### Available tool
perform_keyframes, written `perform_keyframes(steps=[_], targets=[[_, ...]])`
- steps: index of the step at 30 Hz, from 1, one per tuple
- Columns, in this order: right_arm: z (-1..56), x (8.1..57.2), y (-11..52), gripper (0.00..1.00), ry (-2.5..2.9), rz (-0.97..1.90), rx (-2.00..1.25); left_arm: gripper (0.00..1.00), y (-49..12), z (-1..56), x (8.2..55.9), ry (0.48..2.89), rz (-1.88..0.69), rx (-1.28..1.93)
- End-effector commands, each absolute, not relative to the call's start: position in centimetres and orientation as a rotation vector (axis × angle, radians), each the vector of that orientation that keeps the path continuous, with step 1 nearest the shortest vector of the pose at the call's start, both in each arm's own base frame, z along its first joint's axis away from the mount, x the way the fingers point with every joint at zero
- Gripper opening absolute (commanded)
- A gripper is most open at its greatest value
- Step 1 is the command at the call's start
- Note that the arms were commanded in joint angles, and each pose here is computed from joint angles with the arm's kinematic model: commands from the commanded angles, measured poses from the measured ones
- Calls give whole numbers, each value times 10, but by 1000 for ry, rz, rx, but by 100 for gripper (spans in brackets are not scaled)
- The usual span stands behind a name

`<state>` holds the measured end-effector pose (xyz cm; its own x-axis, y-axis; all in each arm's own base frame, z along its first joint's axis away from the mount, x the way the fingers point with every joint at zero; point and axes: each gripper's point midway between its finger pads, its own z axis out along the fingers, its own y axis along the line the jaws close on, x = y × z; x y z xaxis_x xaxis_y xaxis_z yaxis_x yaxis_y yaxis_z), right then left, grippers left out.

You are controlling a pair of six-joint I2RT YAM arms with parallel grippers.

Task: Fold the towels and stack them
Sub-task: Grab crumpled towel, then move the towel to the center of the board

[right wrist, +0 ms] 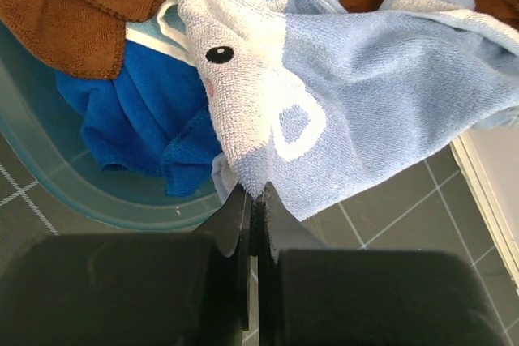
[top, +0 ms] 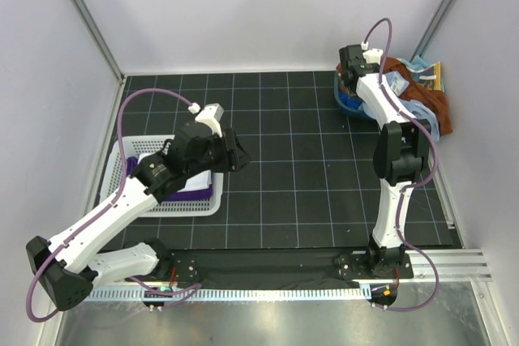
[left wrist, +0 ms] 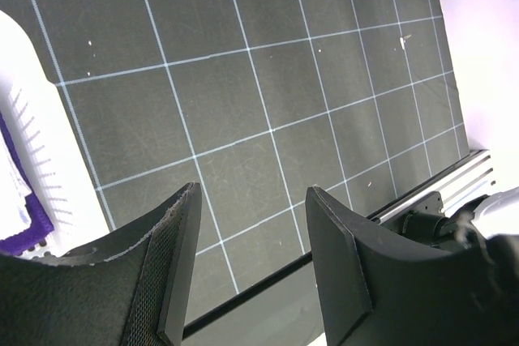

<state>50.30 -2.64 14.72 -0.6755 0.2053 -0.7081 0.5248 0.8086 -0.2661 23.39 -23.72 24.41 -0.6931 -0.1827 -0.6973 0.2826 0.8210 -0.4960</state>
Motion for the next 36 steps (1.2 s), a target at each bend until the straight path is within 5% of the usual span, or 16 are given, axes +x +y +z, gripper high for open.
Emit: perform_keyframes(steps=[1,7,20,36], targets=[[201,508,-35,1,2179,-585,575,58,-241,259,241,2145,-779,86],[283,488,-39,1,2049,-515,611,58,-243,260,244,2142,-776,86],[362,441,-19,1,1945,-221,594,58,-247,267,249,2121,-783,91],[388,367,175,1,1976,324,159,59,-228,268,269,2089,-723,-76]])
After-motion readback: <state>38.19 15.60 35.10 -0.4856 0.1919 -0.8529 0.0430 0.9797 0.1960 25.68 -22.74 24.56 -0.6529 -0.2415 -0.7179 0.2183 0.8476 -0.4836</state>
